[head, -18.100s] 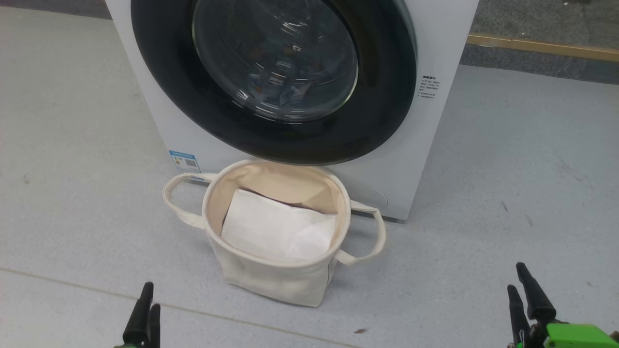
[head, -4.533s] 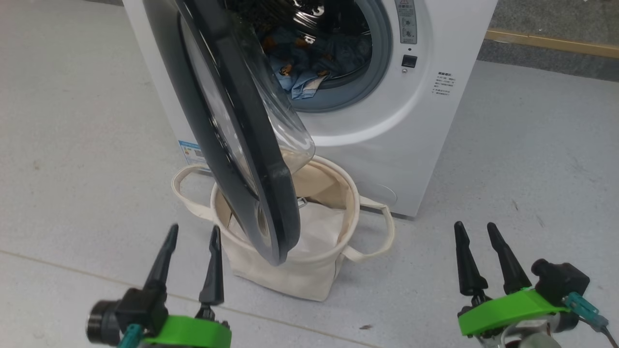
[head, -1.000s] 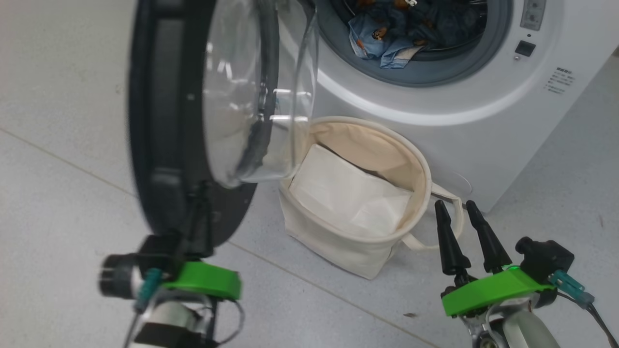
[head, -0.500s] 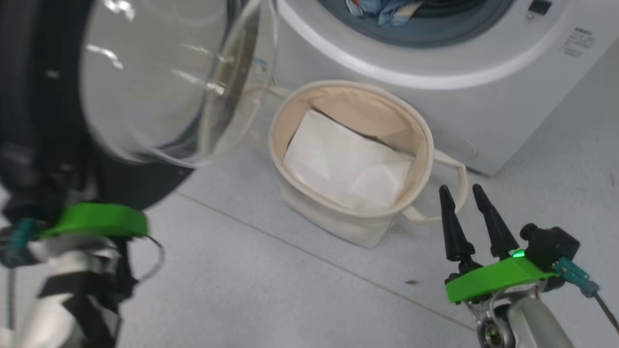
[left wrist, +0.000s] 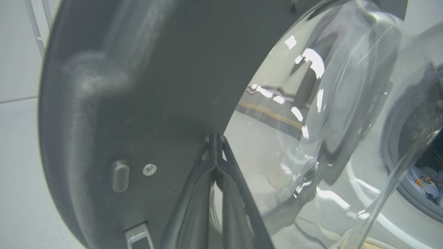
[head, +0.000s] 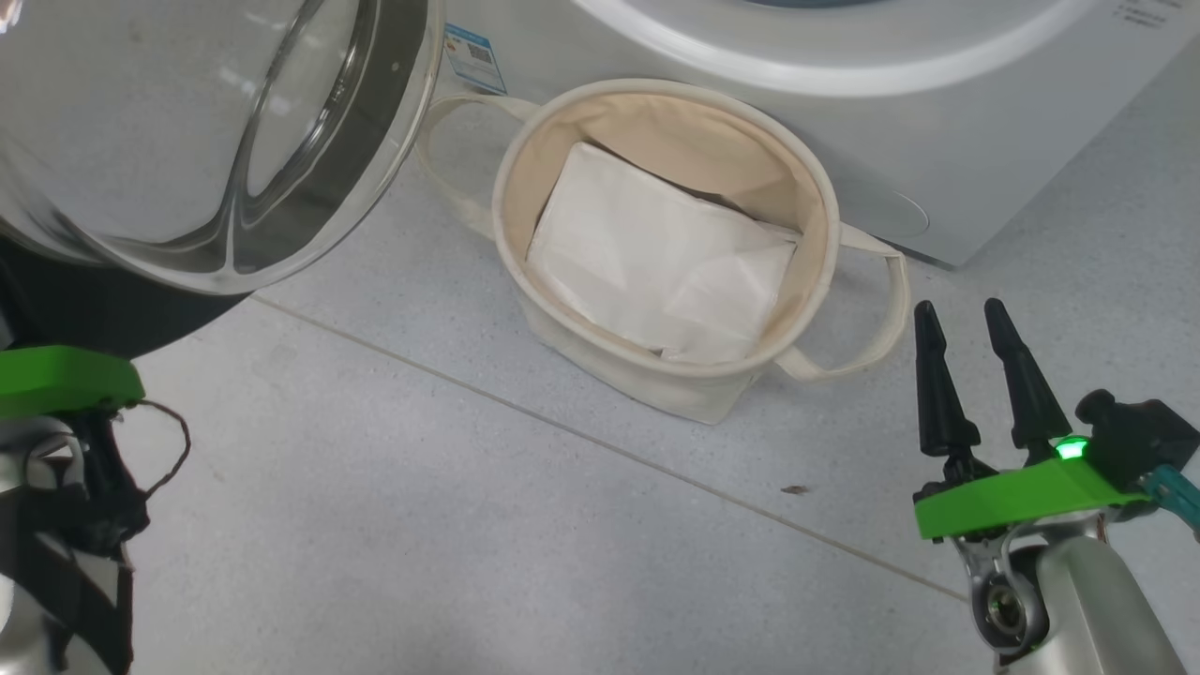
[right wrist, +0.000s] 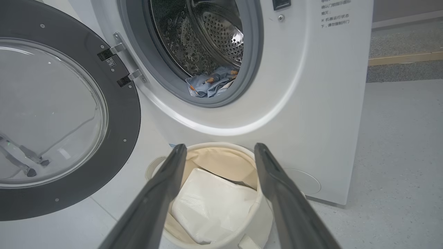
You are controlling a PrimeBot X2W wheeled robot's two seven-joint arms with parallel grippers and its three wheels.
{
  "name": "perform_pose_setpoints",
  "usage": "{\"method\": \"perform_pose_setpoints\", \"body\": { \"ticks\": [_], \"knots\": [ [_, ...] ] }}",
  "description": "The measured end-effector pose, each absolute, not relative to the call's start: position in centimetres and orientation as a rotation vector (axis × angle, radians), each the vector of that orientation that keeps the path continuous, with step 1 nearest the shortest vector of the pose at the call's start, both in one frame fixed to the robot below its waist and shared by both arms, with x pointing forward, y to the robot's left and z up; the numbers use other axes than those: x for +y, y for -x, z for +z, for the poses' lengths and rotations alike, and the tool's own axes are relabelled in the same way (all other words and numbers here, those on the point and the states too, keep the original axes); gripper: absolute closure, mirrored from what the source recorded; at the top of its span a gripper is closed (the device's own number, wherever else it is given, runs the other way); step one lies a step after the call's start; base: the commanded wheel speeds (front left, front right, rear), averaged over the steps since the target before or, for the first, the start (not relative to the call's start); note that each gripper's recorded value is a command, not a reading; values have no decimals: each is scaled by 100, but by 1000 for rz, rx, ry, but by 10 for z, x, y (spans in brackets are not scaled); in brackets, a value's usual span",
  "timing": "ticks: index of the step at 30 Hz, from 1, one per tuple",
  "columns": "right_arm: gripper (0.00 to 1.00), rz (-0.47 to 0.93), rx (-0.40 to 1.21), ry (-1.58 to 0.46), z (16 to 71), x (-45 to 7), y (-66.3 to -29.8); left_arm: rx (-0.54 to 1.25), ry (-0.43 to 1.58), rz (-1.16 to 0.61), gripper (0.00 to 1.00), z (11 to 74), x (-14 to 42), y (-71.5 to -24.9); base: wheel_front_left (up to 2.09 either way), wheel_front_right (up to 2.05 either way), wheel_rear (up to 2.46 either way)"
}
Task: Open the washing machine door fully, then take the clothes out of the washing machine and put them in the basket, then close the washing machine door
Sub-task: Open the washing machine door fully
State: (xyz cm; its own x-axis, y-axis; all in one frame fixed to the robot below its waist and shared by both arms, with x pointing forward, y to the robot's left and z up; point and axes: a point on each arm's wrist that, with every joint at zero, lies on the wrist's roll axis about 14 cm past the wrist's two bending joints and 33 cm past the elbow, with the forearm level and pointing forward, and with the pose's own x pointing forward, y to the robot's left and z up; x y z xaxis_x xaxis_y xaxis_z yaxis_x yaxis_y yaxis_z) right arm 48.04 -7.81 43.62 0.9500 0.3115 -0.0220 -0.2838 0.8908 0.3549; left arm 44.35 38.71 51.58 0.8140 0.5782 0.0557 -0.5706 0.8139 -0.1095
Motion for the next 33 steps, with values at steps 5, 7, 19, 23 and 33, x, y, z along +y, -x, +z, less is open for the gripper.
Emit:
{"method": "perform_pose_setpoints", "body": {
  "ticks": [5,7,19,23,33],
  "knots": [
    [0,307,62,-355,443,-80,-480,-92,113,589,100,514,376,-449,0,0,0],
    [0,307,50,-356,448,-80,-479,-99,110,571,100,516,368,-451,0,0,0],
    [0,260,-142,-419,524,-99,-469,-128,179,311,100,523,268,-432,0,0,0],
    [0,247,-191,-433,545,-108,-453,-122,238,225,100,522,236,-424,0,0,0],
    [0,192,-197,-442,550,-130,-414,-54,289,-128,100,508,142,-403,0,0,0]
  ]
}}
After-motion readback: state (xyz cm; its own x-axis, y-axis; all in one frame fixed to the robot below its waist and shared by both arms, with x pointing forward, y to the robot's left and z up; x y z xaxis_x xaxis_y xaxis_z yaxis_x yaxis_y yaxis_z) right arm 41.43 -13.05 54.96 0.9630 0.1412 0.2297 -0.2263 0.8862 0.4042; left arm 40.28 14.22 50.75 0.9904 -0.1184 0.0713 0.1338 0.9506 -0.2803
